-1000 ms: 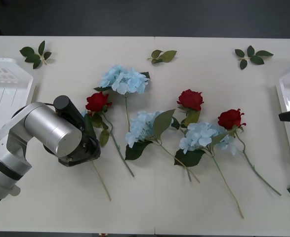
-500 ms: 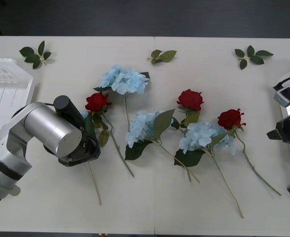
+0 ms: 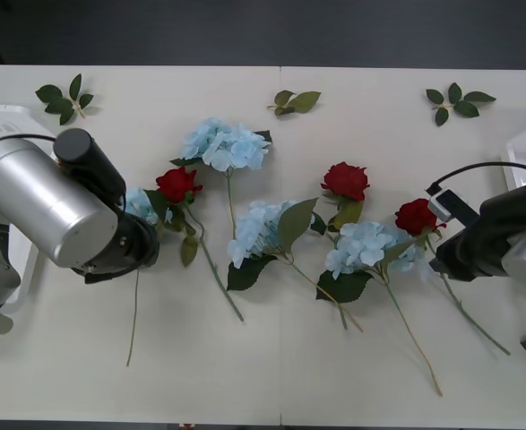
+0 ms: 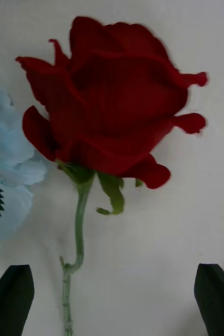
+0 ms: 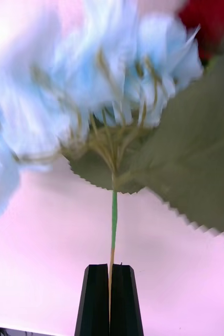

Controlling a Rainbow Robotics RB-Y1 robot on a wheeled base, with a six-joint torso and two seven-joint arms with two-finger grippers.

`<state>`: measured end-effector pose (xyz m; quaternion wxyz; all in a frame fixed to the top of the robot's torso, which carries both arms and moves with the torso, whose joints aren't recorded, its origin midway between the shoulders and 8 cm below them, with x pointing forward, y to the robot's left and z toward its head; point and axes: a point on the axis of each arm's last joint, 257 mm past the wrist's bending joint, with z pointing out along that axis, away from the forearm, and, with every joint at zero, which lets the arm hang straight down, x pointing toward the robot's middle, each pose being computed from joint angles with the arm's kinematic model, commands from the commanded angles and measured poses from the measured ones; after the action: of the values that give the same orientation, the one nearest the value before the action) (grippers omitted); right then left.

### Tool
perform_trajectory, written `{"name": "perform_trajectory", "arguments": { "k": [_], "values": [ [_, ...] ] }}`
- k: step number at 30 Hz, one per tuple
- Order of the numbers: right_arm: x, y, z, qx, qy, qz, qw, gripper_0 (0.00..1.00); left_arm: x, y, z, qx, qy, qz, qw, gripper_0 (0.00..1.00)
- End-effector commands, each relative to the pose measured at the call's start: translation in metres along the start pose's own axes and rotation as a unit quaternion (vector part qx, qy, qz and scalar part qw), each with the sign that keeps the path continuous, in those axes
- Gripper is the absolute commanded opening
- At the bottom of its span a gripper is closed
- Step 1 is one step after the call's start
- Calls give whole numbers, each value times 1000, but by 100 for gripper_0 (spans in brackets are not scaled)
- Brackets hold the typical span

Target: Put the red flowers into the right box and the blue flowers into the left box

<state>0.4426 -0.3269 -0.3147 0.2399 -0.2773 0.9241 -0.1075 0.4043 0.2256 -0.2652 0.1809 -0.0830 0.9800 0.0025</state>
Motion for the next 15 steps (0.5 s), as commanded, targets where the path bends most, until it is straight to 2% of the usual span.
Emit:
{"name": "perform_trajectory", "arguments": {
  "k": [1, 7, 10, 11, 12, 13, 15],
  "values": [
    [-9, -7, 3, 20, -15, 24, 999, 89, -31, 20, -36, 3, -27, 27, 999, 0],
    [-3, -1, 14, 19, -17, 15, 1000, 85, -45, 40, -51, 5, -34, 41, 999, 0],
    [-1, 1, 18, 19, -15, 15, 1000, 76, -44, 41, -51, 4, -32, 44, 999, 0],
    [-2, 3, 20, 17, -16, 16, 1000, 73, -42, 39, -50, 6, -28, 48, 998, 35],
    [0, 2, 21, 18, -14, 17, 1000, 72, -40, 39, -48, 5, -26, 52, 998, 78],
    [1, 4, 22, 17, -13, 16, 1000, 71, -40, 37, -48, 6, -26, 55, 998, 98],
    [1, 5, 25, 16, -16, 16, 1000, 67, -36, 35, -46, 5, -21, 62, 998, 100]
  ]
}}
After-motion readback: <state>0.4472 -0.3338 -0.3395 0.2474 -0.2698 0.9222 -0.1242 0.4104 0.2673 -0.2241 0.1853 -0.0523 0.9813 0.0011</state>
